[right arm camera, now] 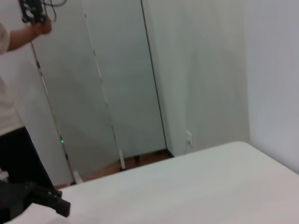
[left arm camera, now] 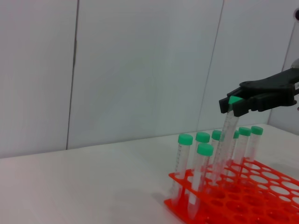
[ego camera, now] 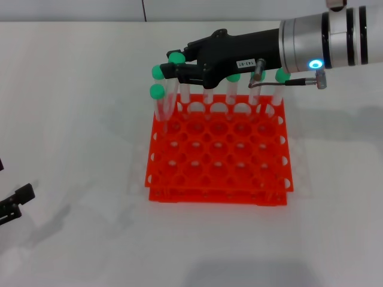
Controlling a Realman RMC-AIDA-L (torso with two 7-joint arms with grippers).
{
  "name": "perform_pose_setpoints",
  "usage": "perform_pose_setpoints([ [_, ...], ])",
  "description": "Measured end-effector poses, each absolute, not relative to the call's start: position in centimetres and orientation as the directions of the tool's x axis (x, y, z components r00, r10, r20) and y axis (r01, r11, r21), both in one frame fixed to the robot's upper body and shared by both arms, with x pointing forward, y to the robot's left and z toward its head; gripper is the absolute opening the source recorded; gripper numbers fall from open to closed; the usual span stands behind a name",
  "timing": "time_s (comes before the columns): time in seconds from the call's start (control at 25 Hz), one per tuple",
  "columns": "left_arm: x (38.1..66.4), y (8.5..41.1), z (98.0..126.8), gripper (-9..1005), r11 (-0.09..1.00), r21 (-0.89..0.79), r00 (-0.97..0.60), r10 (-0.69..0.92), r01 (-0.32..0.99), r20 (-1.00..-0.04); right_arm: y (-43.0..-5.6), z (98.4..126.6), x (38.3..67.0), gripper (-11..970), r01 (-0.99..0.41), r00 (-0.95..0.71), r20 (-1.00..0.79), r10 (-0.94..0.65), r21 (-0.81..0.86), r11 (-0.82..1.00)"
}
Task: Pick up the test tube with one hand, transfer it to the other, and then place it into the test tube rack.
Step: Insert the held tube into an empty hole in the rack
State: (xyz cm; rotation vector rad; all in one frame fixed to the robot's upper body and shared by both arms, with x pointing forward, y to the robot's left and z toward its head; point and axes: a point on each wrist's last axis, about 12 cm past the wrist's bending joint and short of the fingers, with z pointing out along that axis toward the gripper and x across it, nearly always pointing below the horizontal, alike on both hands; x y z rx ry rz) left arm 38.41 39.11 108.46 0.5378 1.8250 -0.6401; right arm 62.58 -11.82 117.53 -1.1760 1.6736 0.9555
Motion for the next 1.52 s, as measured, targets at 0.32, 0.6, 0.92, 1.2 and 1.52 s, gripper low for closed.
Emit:
perform_pose_setpoints([
  [0.32,38.7,39.0,108.4,893,0.749,-0.170,-0.321,0.060,0.641,-0.945,-11.9,117.6,63.1,291,-0.955,-0.187,-0.914,-0.360,0.083,0.285],
  [0.6,38.8,38.9,108.5,893,0.747,-0.168,-0.318,0.061,0.643,-0.946,-12.0,117.6,63.3,294,-0.953,-0.183,-0.911,-0.370,0.073,0.293],
  [0.92,39.1,39.1,108.6,893,0.749,-0.160,-0.311,0.066,0.643,-0.948,-12.1,117.5,63.4,296,-0.953,-0.179,-0.905,-0.387,0.062,0.297],
  [1.2,39.5,38.9,108.7,893,0.743,-0.156,-0.309,0.072,0.651,-0.948,-12.0,117.0,63.3,299,-0.952,-0.185,-0.891,-0.414,0.058,0.300],
  [1.52,39.9,38.6,108.4,893,0.732,-0.169,-0.319,0.069,0.660,-0.945,-11.7,116.9,63.4,302,-0.952,-0.187,-0.884,-0.428,0.056,0.302],
])
